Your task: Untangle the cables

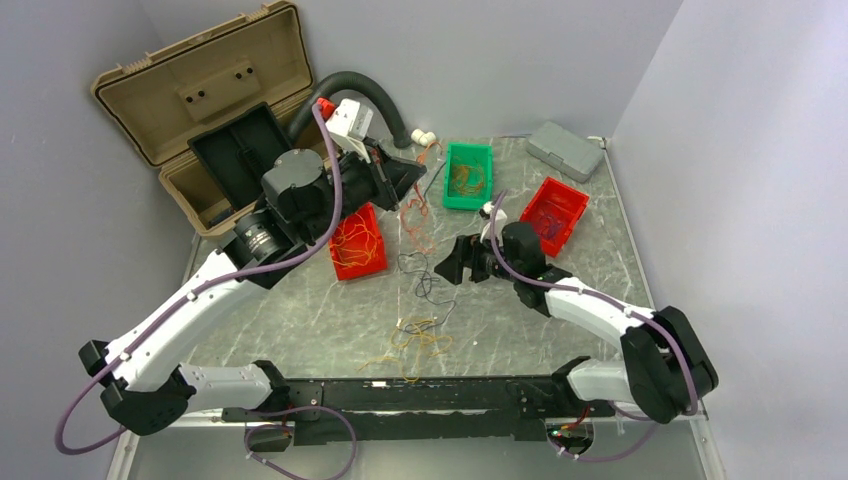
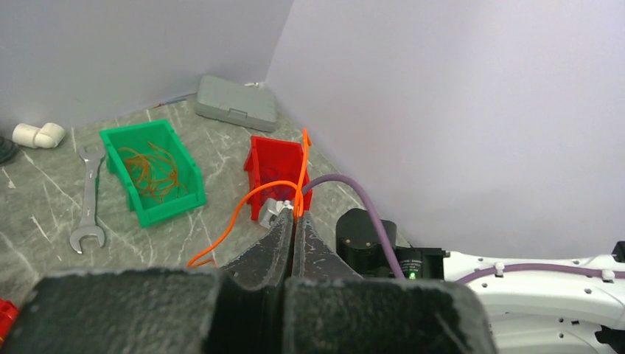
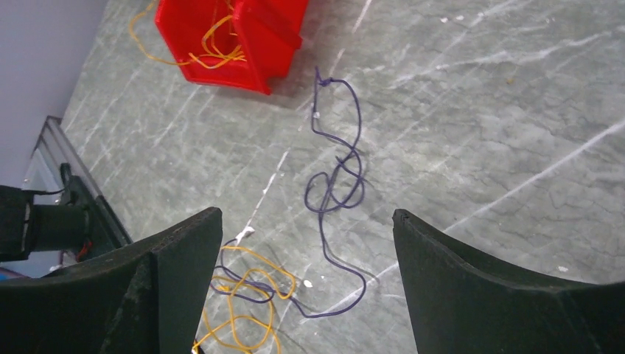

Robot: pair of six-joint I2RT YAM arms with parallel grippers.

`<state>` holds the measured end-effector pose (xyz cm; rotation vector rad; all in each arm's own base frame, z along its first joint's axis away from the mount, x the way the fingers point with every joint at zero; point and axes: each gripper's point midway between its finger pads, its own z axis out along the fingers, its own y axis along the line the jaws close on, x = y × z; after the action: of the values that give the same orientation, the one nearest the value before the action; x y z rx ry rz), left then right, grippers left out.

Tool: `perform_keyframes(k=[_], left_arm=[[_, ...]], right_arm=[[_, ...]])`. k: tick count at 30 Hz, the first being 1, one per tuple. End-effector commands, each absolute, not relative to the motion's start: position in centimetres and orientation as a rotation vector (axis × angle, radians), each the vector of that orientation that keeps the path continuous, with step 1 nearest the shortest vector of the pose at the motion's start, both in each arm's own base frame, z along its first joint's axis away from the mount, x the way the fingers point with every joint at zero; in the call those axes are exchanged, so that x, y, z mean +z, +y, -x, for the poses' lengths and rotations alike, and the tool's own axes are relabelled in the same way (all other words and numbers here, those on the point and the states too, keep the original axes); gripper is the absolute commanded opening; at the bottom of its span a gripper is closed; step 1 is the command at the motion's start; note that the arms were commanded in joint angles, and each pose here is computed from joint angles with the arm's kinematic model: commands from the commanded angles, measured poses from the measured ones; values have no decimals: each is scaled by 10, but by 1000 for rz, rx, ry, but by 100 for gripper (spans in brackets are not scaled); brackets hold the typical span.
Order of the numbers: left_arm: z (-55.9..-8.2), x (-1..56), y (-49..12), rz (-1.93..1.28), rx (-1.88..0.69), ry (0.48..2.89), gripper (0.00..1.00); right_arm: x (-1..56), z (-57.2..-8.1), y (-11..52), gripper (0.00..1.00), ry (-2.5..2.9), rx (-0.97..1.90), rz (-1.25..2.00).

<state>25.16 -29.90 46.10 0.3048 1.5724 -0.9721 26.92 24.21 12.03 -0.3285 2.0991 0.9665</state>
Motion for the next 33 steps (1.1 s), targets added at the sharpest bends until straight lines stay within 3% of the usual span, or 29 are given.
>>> perform_keyframes(k=[1, 10, 19, 25, 33], left_arm=[[-238, 492, -289, -331, -998, 1489, 0], [-248, 478, -299, -336, -984, 1501, 0], [-297, 450, -335, -355, -890, 1543, 0], [-347, 421, -370, -377, -905, 1595, 0], [-444, 370, -407, -382, -969, 1648, 0]], right_arm=[[133, -286, 245, 87, 2028, 937, 317], [170, -294, 193, 87, 1967, 668, 131], [223, -279, 107, 88, 1803, 371, -185], [252, -263, 63, 91, 1708, 236, -305], [280, -258, 50, 93, 1641, 190, -307]])
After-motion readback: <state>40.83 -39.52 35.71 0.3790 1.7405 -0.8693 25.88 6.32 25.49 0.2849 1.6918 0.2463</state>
